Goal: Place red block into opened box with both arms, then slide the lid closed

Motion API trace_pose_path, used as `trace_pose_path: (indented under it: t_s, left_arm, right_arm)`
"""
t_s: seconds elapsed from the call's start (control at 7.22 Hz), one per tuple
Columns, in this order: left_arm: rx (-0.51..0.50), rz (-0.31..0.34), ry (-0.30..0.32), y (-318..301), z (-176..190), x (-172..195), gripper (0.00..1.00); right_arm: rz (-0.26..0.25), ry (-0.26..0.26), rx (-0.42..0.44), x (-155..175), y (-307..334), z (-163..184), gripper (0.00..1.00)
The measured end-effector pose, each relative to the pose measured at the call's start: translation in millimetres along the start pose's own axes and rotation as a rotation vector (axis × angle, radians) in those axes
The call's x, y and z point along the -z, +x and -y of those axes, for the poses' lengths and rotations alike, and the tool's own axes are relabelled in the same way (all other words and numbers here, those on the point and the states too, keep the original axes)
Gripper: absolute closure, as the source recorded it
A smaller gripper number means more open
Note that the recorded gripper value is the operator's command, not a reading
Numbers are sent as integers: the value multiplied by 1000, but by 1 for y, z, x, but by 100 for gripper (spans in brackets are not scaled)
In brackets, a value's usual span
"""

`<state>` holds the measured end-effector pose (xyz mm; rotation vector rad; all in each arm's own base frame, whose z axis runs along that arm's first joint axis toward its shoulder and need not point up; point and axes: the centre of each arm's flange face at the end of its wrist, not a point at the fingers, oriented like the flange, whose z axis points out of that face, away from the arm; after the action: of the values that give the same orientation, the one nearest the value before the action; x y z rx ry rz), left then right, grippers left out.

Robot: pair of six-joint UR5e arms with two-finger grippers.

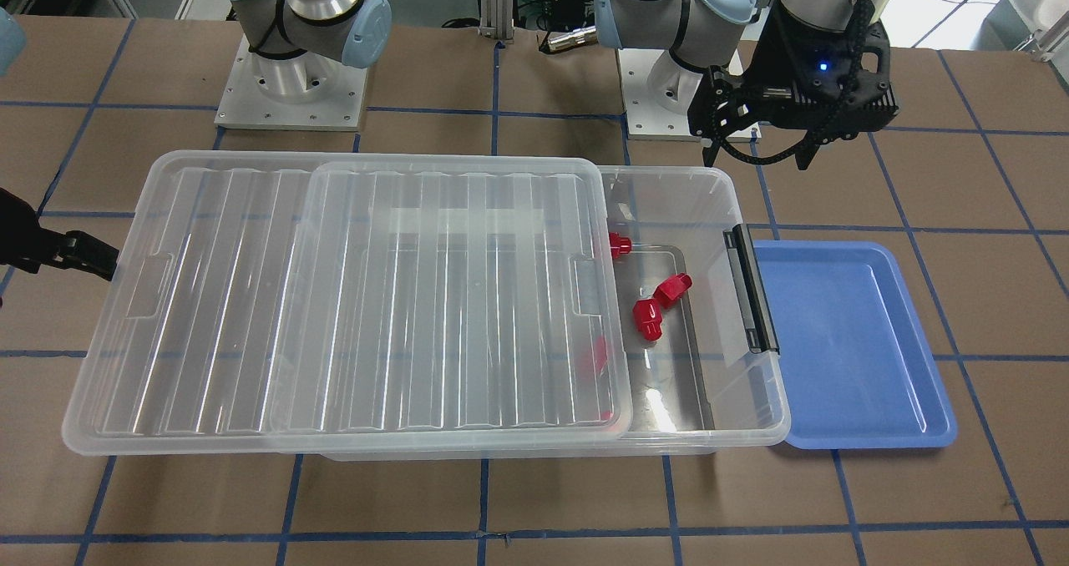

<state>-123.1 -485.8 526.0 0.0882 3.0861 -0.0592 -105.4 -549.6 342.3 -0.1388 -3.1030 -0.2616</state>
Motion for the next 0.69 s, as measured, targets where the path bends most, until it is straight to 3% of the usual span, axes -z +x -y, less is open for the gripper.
trace_pose_path:
  t_s: [0.69]
  left_arm:
    - [-4,2,-4,1,-1,-2,0]
  right_arm:
    - [-14,1,-37,3,-43,1,0]
